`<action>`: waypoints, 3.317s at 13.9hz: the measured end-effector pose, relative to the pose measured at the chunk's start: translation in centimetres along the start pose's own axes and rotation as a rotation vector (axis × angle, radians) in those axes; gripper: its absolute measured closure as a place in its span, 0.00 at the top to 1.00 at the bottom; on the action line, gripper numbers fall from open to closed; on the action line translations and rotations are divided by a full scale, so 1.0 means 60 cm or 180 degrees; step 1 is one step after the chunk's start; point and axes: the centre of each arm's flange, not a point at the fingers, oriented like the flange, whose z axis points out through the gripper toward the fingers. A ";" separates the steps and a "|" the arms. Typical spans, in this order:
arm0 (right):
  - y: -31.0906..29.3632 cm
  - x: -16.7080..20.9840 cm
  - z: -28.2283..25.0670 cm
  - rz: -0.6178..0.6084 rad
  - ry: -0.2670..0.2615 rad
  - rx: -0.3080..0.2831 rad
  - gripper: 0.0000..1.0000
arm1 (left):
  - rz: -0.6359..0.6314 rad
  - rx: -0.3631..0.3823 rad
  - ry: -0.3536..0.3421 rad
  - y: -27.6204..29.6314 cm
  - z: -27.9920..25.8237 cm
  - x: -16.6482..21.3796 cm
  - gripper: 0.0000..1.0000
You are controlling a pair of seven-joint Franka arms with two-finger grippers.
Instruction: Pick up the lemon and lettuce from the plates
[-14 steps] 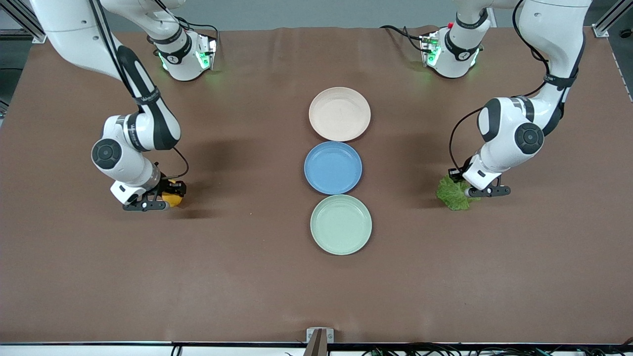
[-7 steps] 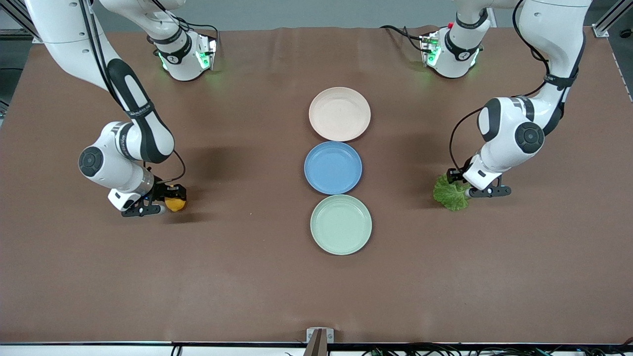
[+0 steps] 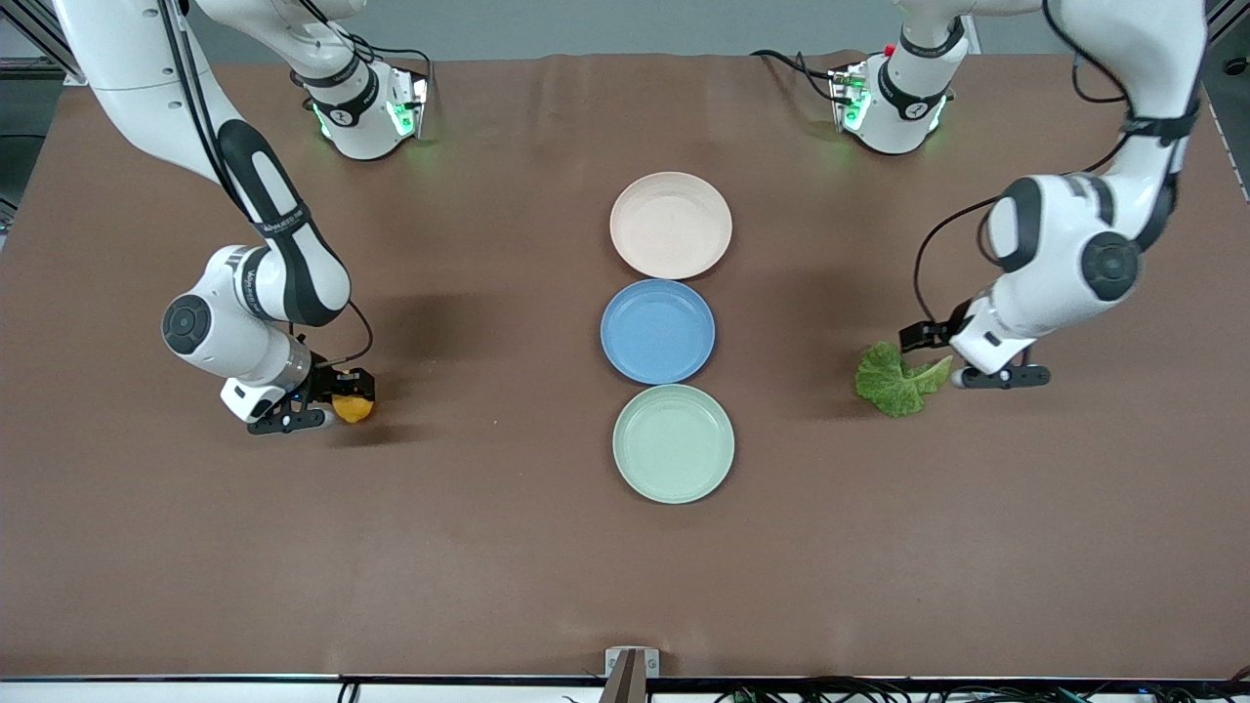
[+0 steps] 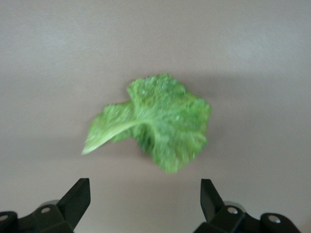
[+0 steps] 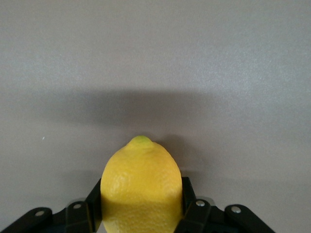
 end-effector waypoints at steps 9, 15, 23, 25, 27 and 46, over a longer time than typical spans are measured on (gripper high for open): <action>-0.004 0.099 -0.143 0.0086 -0.0517 -0.0145 1.00 | -0.0167 -0.0078 0.0138 -0.030 -0.369 -0.060 1.00; -0.012 0.131 -0.295 0.0120 -0.0694 -0.0454 1.00 | -0.0186 0.0021 0.0392 0.045 -0.480 -0.065 1.00; 0.007 0.098 -0.506 0.0144 -0.0675 -0.0674 1.00 | -0.0148 -0.0010 0.0712 0.055 -0.560 -0.052 1.00; 0.007 0.101 -0.527 0.0146 -0.0632 -0.0696 1.00 | -0.0150 -0.0012 0.0696 0.054 -0.555 -0.045 1.00; 0.008 0.102 -0.531 0.0154 -0.0613 -0.0690 1.00 | -0.0157 -0.0013 0.0656 0.051 -0.544 -0.033 1.00; 0.050 0.024 -0.629 0.0282 -0.0437 -0.0396 1.00 | -0.0058 0.0082 0.0591 0.077 -0.548 -0.037 1.00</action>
